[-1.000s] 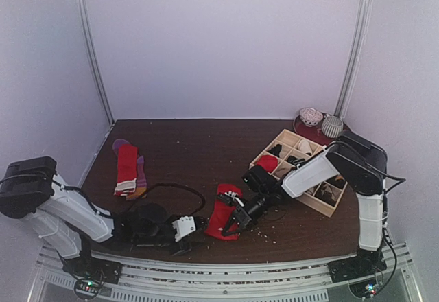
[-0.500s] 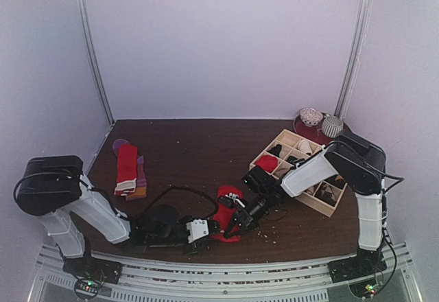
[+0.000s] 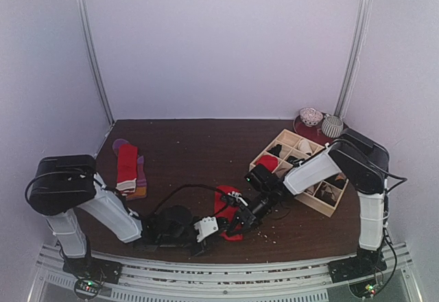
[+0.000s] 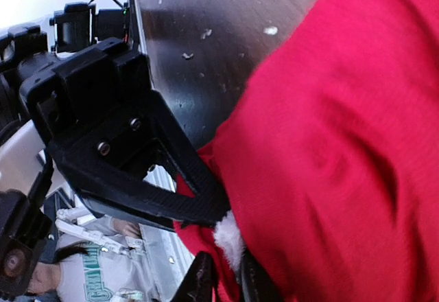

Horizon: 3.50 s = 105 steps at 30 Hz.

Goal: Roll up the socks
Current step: Roll a pair of socks at the center of the board.

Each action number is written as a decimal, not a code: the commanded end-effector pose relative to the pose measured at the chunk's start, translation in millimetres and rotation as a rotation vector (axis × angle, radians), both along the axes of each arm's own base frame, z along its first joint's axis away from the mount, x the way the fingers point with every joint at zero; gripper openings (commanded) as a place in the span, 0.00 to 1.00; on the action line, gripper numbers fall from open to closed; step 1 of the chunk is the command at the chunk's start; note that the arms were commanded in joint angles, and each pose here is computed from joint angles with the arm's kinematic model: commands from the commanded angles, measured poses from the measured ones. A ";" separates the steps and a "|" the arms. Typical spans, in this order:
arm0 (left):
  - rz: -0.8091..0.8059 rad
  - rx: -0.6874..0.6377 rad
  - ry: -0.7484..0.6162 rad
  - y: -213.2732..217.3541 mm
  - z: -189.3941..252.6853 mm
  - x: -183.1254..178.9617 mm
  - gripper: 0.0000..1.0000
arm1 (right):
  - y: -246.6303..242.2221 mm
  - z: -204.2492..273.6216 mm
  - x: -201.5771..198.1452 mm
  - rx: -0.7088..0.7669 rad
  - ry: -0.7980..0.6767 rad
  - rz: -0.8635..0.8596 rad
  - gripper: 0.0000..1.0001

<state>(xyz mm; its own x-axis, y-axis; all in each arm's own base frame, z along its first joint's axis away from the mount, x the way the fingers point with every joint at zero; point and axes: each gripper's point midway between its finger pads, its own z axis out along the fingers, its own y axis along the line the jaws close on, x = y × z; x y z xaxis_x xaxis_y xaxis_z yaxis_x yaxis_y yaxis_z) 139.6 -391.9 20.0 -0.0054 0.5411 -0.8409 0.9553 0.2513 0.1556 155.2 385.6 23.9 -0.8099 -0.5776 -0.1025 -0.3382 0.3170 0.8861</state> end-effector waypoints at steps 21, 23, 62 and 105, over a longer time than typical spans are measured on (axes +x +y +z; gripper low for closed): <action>0.120 0.267 0.936 66.0 -62.3 -43.3 0.00 | -3.9 38.0 -0.7 0.048 -1.469 0.304 0.43; 0.122 0.268 0.944 68.2 -63.5 -45.0 0.00 | -0.5 32.7 0.7 0.046 -1.483 0.334 0.43; -0.004 -0.176 -0.101 53.8 113.8 3.0 0.43 | -4.9 -5.5 -48.3 0.022 -0.118 0.134 0.12; -0.105 0.015 -0.124 -27.1 -7.5 -10.4 0.15 | -20.7 5.1 -14.4 0.007 0.090 0.024 0.13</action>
<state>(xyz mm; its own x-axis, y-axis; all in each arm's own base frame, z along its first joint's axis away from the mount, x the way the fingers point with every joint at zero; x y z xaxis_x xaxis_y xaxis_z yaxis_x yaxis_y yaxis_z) 126.4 -412.9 25.9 0.1873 0.5165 -0.8355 0.9460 0.1341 0.2950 142.2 365.1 26.1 -0.8041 -0.5934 -0.0359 -0.2719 0.3134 0.9099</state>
